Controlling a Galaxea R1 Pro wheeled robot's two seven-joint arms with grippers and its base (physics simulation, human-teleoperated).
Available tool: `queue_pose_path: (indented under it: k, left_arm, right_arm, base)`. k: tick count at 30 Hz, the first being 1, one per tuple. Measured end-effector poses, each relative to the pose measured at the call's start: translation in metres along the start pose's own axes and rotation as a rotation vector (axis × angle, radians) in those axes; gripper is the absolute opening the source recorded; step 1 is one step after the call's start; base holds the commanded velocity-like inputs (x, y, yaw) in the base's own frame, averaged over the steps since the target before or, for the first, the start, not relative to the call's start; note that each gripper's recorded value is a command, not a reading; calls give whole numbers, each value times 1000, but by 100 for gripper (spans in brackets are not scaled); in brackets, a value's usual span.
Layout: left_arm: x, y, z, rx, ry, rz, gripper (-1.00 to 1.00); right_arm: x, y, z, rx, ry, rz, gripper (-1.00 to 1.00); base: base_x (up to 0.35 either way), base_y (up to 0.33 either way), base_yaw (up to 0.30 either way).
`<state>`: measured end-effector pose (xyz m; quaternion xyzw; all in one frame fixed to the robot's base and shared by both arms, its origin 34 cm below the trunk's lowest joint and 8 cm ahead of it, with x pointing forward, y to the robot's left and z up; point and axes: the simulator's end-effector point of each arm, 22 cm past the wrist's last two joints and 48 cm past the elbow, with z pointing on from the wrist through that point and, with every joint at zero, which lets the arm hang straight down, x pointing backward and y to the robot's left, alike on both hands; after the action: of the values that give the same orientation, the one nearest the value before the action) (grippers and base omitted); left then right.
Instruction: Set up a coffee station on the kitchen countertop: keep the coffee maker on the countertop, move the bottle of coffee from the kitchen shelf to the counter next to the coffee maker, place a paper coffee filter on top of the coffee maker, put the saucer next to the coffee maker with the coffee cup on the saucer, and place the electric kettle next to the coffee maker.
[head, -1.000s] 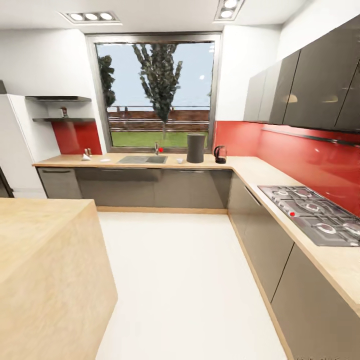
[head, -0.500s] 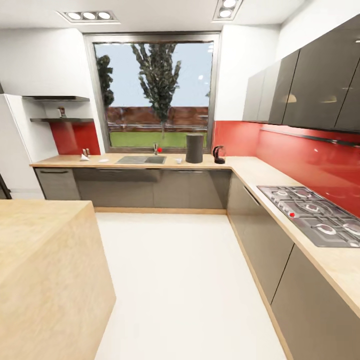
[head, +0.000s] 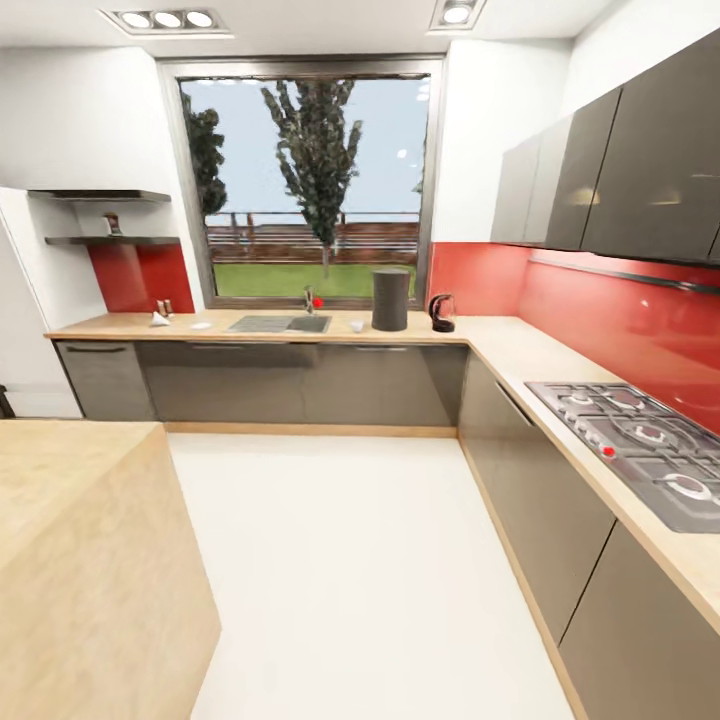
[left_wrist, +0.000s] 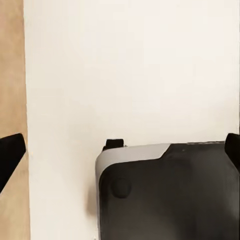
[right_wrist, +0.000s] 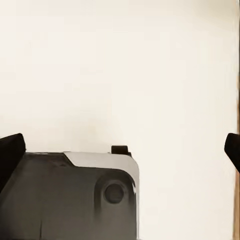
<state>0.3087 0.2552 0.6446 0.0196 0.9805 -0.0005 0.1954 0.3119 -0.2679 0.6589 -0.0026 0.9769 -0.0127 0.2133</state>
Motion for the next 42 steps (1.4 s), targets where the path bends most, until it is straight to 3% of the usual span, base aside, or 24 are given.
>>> queue_pose_path:
  k: [3, 4, 7, 13, 20, 42]
  left_arm:
    - [-59, 9, 6, -11, -83, 2, 100]
    - [-98, 13, 8, -16, -140, -2, 100]
    - [-139, 17, 8, -23, -196, -8, 100]
    - [-157, 33, 2, -46, -299, -4, 100]
    - [-163, 38, -1, -53, -335, -4, 100]
    - [-166, 41, -1, -57, -345, -20, 100]
  right_arm:
    - [-53, -2, -3, 4, -116, 1, 100]
    - [-87, -3, -7, 4, -189, 2, 100]
    - [-115, -3, -13, 5, -253, 3, 100]
    - [-100, -4, -12, 6, -312, -1, 100]
    - [-101, -4, -15, 6, -358, 1, 100]
    - [-98, -3, -14, 4, -354, 1, 100]
  base:
    - [337, 0, 0]
    - [338, 0, 0]
    - [338, 0, 0]
    - [338, 0, 0]
    - [337, 0, 0]
    - [337, 0, 0]
